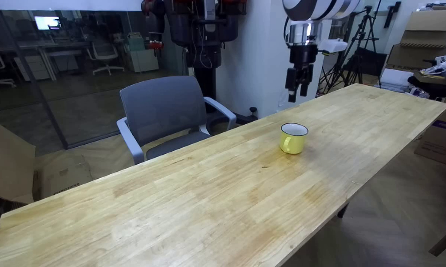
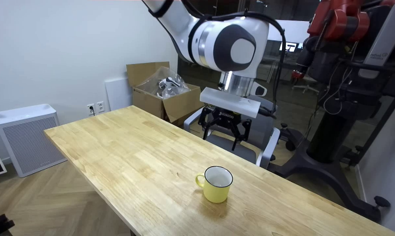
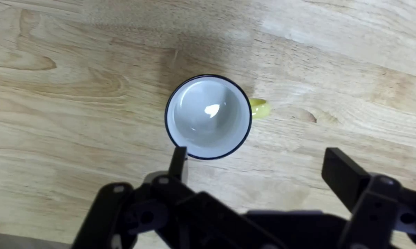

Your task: Move the yellow cup to the left

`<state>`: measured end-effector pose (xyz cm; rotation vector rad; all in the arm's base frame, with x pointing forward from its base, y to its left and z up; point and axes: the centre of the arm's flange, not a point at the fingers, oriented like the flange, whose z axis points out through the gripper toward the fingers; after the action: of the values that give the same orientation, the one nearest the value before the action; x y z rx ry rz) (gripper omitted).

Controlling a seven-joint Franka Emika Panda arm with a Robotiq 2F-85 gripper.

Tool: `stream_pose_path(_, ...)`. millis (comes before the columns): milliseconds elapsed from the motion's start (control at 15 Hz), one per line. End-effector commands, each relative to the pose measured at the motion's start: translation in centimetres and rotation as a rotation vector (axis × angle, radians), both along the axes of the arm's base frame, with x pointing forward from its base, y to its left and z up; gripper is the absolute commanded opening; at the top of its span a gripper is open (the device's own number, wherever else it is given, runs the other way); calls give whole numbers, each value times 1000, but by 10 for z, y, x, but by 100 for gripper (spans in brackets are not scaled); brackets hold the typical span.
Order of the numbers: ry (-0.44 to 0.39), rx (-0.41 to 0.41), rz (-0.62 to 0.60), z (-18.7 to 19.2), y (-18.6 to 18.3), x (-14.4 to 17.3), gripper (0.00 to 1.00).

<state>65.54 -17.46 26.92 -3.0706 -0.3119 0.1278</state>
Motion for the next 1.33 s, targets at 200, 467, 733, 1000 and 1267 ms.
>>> stream_pose_path(200, 19, -133, -11, -48, 9, 48, 100)
stream_pose_path(467, 21, -99, 18, -55, 12, 36, 100)
stream_pose_path(733, 12, -92, 24, -65, 25, 34, 100)
stream_pose_path(1000, -7, -54, 10, -90, 45, 14, 100)
stream_pose_path(1267, -49, -62, -10, -110, 48, 0, 100)
